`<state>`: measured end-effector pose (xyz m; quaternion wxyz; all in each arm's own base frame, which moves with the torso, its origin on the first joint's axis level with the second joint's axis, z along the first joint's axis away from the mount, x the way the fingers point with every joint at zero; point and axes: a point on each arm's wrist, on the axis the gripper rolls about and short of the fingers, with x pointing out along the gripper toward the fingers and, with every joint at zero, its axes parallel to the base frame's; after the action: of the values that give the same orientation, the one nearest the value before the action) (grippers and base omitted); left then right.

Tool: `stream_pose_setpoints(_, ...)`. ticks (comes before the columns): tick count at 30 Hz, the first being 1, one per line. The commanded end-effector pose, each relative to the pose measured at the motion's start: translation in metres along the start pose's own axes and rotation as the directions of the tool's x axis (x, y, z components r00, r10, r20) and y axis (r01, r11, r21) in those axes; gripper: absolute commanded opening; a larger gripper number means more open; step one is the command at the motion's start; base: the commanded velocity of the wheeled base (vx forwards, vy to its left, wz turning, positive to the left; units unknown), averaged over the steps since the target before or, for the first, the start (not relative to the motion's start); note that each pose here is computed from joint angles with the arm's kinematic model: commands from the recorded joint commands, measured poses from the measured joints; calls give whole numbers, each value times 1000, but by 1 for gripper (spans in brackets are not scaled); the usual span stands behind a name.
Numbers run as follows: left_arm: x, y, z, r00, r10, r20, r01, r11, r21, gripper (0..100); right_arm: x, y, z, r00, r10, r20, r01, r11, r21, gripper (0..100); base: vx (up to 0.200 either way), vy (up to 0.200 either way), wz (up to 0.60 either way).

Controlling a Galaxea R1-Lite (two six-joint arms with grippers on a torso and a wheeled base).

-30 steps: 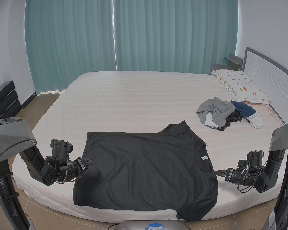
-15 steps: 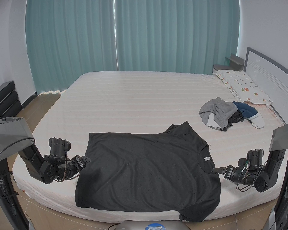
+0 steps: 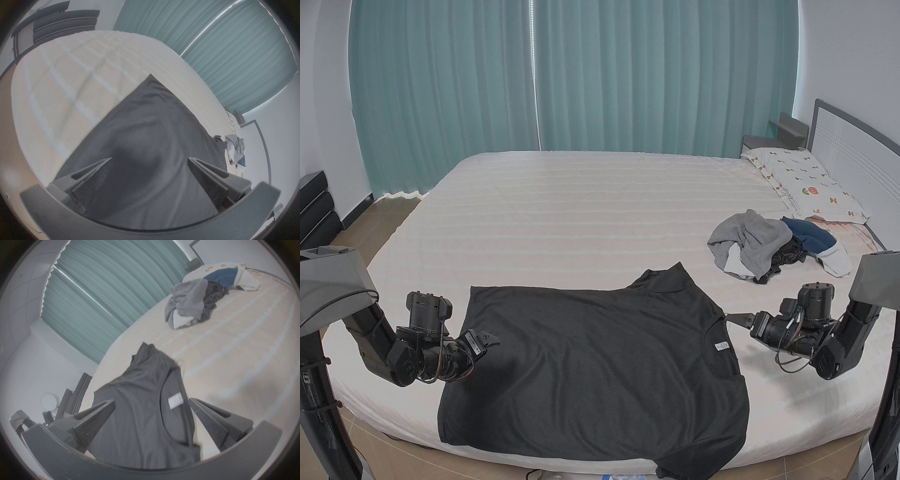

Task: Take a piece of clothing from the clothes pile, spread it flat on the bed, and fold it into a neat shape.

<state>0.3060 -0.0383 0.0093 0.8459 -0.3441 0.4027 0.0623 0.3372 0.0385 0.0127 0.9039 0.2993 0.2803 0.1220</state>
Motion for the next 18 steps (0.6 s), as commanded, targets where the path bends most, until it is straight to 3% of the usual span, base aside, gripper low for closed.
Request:
stream_pose_setpoints(1,13,4,-3,1000,13,-28,-14,1000,-20,100,39,-5,13,1000,-9,10,9,1000,2,100,0,0,0)
stream_pose_setpoints(10,15,6,-5,999,20,-35,-21,1000,-22,100,110,8,48,1000,-13,-24,13,1000,-3,100,0,0,0)
stream_pose_setpoints(18,15,6,-5,999,20,-35,-21,1000,-22,100,143,8,45,998,-23,-53,21,999,-37,100,0,0,0)
